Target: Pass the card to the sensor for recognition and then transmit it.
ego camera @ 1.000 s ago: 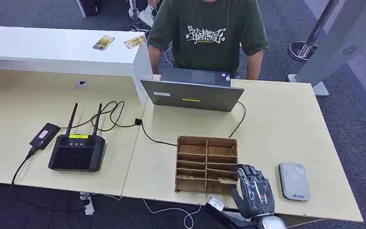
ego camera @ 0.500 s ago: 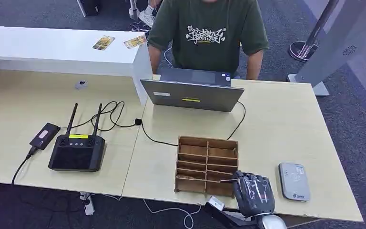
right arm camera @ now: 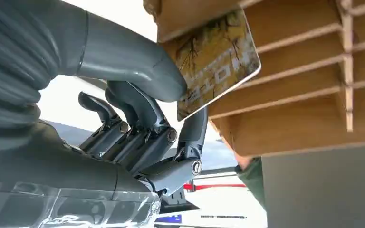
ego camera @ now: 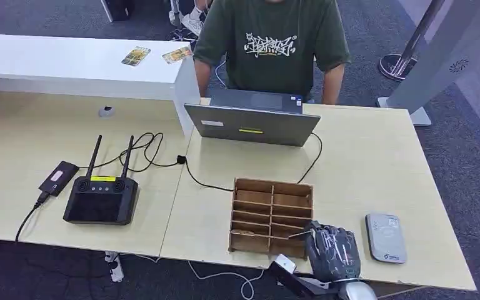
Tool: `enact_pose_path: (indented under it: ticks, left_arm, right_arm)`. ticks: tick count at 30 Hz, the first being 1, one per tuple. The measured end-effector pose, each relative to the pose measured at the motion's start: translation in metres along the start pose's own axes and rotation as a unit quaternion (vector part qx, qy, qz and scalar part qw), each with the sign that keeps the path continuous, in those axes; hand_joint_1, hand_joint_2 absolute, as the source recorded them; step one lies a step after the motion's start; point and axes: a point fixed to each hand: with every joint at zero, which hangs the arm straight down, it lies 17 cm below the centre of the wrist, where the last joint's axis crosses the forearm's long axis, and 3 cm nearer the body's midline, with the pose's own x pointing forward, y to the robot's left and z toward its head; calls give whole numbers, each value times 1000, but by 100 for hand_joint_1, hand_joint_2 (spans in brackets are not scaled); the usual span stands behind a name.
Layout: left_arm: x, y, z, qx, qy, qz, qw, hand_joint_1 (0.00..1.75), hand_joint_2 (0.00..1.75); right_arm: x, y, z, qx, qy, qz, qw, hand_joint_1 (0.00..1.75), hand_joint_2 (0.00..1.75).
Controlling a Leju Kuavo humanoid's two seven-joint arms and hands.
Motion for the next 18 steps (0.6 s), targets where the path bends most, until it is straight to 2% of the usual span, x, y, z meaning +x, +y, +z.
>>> enact_pose_path:
  ticks: [18]
  left_arm:
    - [1, 0, 0, 1, -2, 1, 1000, 0, 0]
  right_arm:
    - [9, -35, -6, -59, 26, -119, 991, 175, 175]
